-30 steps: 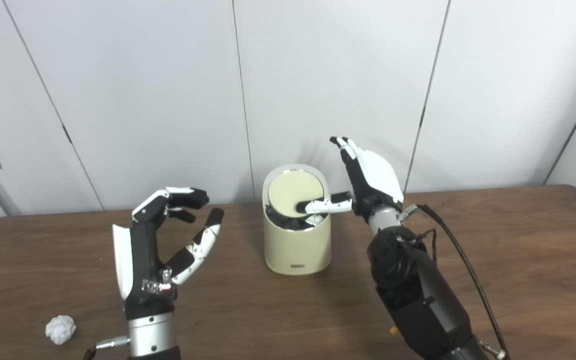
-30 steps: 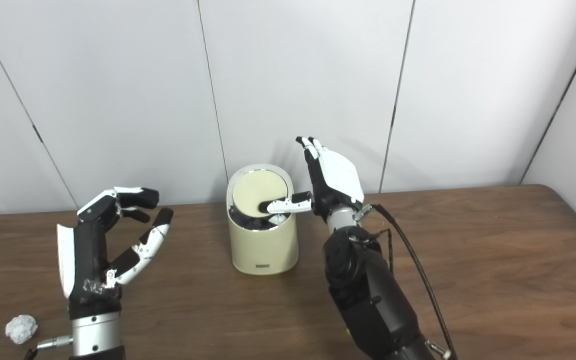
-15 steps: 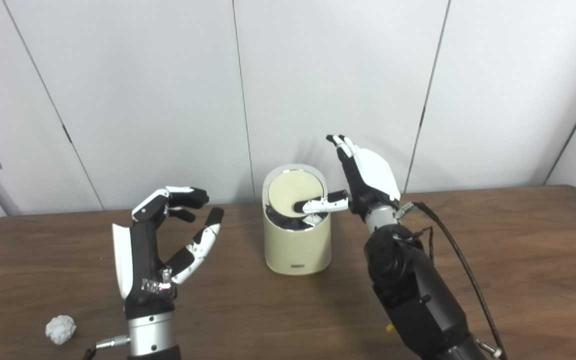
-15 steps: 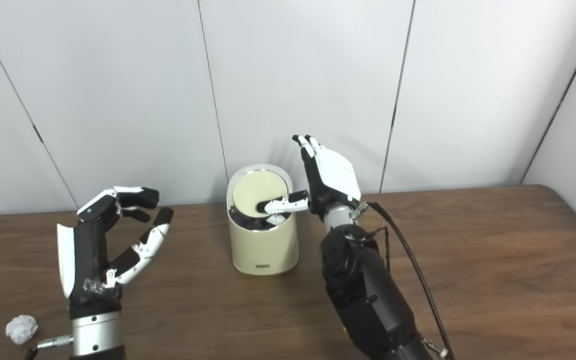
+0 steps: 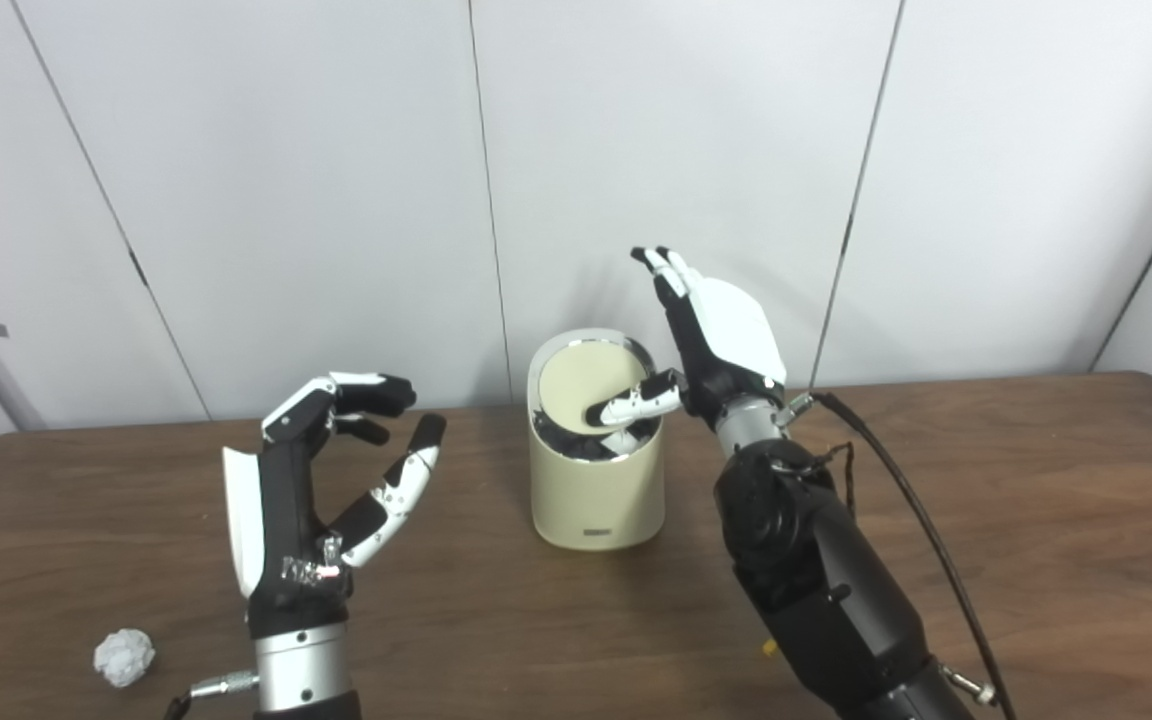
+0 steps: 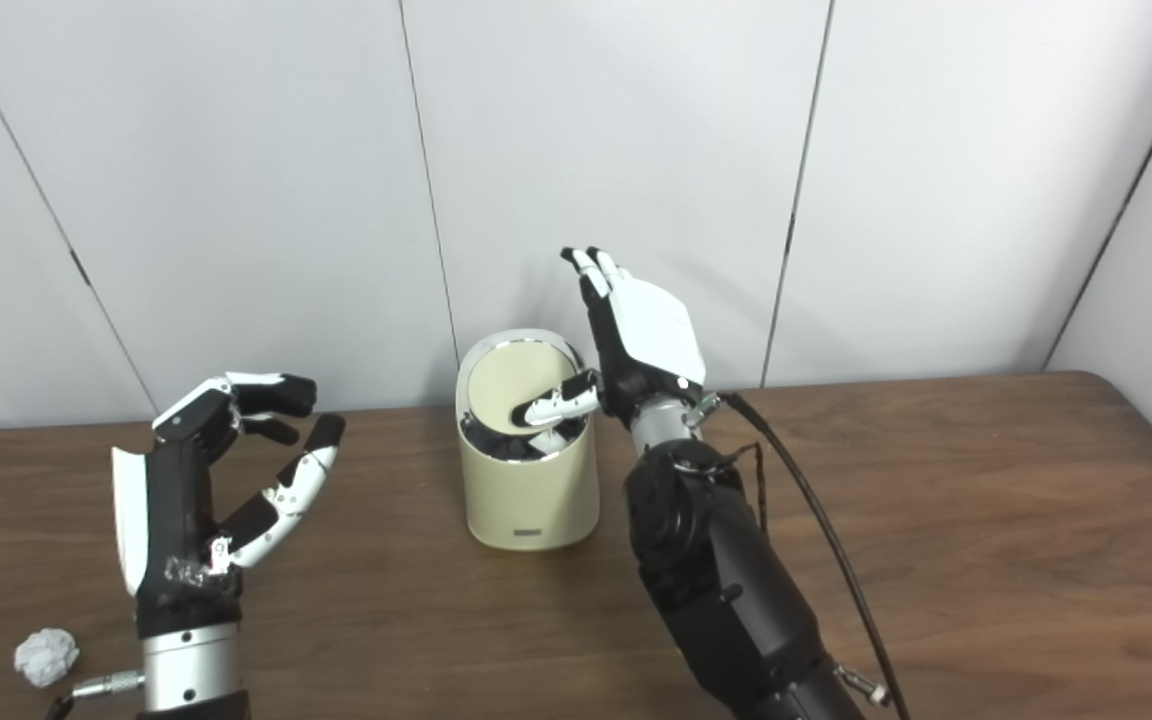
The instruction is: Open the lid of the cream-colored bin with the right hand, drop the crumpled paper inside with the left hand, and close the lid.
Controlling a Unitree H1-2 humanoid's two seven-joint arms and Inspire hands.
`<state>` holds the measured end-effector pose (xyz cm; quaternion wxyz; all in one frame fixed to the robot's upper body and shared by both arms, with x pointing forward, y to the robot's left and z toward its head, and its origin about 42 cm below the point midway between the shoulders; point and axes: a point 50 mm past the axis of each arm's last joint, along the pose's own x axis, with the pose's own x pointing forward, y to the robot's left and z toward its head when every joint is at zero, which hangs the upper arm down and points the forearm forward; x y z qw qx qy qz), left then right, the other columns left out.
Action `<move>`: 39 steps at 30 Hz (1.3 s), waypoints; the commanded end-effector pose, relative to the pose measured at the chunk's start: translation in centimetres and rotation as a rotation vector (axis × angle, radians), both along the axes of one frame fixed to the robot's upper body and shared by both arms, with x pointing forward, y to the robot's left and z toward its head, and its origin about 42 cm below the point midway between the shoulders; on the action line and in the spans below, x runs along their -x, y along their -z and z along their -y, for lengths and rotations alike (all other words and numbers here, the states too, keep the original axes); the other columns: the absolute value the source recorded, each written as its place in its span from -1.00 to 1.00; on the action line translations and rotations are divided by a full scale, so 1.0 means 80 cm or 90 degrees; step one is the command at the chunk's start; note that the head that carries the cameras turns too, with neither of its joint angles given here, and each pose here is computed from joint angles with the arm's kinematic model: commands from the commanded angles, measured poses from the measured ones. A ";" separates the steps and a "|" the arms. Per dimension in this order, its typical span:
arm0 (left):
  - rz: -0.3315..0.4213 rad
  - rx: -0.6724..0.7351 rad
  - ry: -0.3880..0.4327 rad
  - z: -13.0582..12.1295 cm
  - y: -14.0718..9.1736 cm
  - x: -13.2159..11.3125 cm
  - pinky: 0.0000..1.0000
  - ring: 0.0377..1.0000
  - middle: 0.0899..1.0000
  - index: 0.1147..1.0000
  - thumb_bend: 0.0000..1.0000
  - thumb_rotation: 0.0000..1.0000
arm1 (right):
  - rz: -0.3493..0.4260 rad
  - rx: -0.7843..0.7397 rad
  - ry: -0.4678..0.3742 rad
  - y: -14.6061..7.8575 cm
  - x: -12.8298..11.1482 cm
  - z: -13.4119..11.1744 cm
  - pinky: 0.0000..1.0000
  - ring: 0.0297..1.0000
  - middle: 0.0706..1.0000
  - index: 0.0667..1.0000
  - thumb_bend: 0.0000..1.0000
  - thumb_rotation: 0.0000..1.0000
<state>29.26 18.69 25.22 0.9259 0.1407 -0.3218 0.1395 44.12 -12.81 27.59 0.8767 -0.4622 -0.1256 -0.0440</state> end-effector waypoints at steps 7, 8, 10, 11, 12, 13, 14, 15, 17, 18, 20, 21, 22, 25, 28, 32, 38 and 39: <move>0.047 -0.002 0.002 0.000 -0.019 -0.001 -0.12 0.06 0.10 -0.15 -0.04 -0.84 | 0.029 -0.022 -0.045 -0.016 0.009 -0.002 0.72 0.87 0.88 0.84 0.56 0.99; 0.047 -0.002 0.003 0.001 -0.019 -0.001 -0.12 0.07 0.10 -0.15 -0.04 -0.84 | 0.031 -0.024 -0.048 -0.016 0.011 -0.001 0.71 0.86 0.87 0.83 0.56 0.99; 0.047 -0.001 0.003 0.001 -0.018 -0.001 -0.12 0.07 0.10 -0.15 -0.04 -0.84 | 0.034 -0.028 -0.051 -0.015 0.013 0.002 0.69 0.84 0.86 0.82 0.57 1.00; 0.046 -0.001 0.003 0.001 -0.018 -0.001 -0.12 0.07 0.10 -0.15 -0.04 -0.85 | 0.035 -0.031 -0.052 -0.015 0.014 0.003 0.67 0.83 0.85 0.81 0.57 1.00; 0.047 -0.001 0.003 0.001 -0.018 -0.001 -0.12 0.07 0.10 -0.15 -0.04 -0.85 | 0.035 -0.036 -0.055 -0.015 0.015 0.004 0.67 0.83 0.85 0.80 0.57 1.00; 0.047 -0.001 0.004 0.001 -0.018 -0.001 -0.12 0.07 0.10 -0.15 -0.04 -0.85 | 0.035 -0.049 -0.060 -0.015 0.017 0.006 0.65 0.83 0.85 0.80 0.57 1.00; 0.047 -0.001 0.004 0.001 -0.018 -0.001 -0.12 0.06 0.10 -0.15 -0.04 -0.85 | 0.038 -0.061 -0.065 -0.015 0.018 0.008 0.63 0.82 0.84 0.80 0.59 1.00; 0.047 -0.001 0.005 0.001 -0.018 -0.001 -0.12 0.06 0.10 -0.15 -0.04 -0.85 | 0.043 -0.073 -0.071 -0.016 0.020 0.009 0.60 0.80 0.83 0.79 0.60 1.00; 0.047 -0.002 0.004 0.000 -0.019 0.000 -0.11 0.07 0.10 -0.15 -0.04 -0.85 | 0.058 -0.098 -0.083 -0.019 0.026 0.013 0.50 0.74 0.81 0.78 0.62 1.00; 0.047 -0.003 0.003 0.000 -0.019 0.000 -0.11 0.07 0.10 -0.15 -0.04 -0.85 | 0.069 -0.112 -0.092 -0.021 0.031 0.015 0.47 0.73 0.80 0.78 0.62 1.00; 0.047 -0.004 0.001 -0.001 -0.019 0.001 -0.11 0.07 0.10 -0.15 -0.04 -0.85 | 0.097 -0.137 -0.108 -0.024 0.043 0.021 0.42 0.70 0.78 0.75 0.57 1.00; 0.047 -0.004 0.000 -0.001 -0.019 0.001 -0.11 0.07 0.10 -0.15 -0.04 -0.85 | 0.113 -0.148 -0.115 -0.026 0.049 0.024 0.42 0.70 0.77 0.74 0.54 1.00; 0.047 -0.003 0.000 -0.002 -0.019 0.001 -0.11 0.07 0.10 -0.15 -0.04 -0.85 | 0.130 -0.157 -0.120 -0.028 0.057 0.028 0.42 0.70 0.77 0.73 0.52 1.00; 0.047 -0.001 -0.003 -0.004 -0.019 0.001 -0.11 0.07 0.10 -0.15 -0.04 -0.85 | 0.186 -0.186 -0.135 -0.033 0.076 0.038 0.47 0.74 0.82 0.78 0.39 1.00; 0.047 0.000 -0.005 -0.006 -0.019 0.001 -0.10 0.08 0.11 -0.15 -0.04 -0.85 | 0.237 -0.224 -0.138 -0.039 0.096 0.053 0.65 0.84 0.86 0.83 0.38 1.00; 0.042 -0.008 -0.011 -0.007 -0.020 0.001 -0.09 0.10 0.11 -0.14 -0.04 -0.84 | 0.314 -0.247 -0.138 -0.042 0.121 0.073 0.59 0.78 0.80 0.74 0.20 1.00; 0.042 -0.022 -0.010 -0.003 -0.023 -0.001 -0.10 0.09 0.11 -0.14 -0.04 -0.84 | 0.369 -0.281 -0.128 -0.001 0.156 0.106 0.55 0.70 0.67 0.59 -0.43 0.93; 0.042 -0.025 -0.011 -0.001 -0.023 0.000 -0.11 0.09 0.11 -0.15 -0.04 -0.84 | 0.374 -0.284 -0.126 0.006 0.160 0.113 0.53 0.69 0.65 0.59 -0.45 0.91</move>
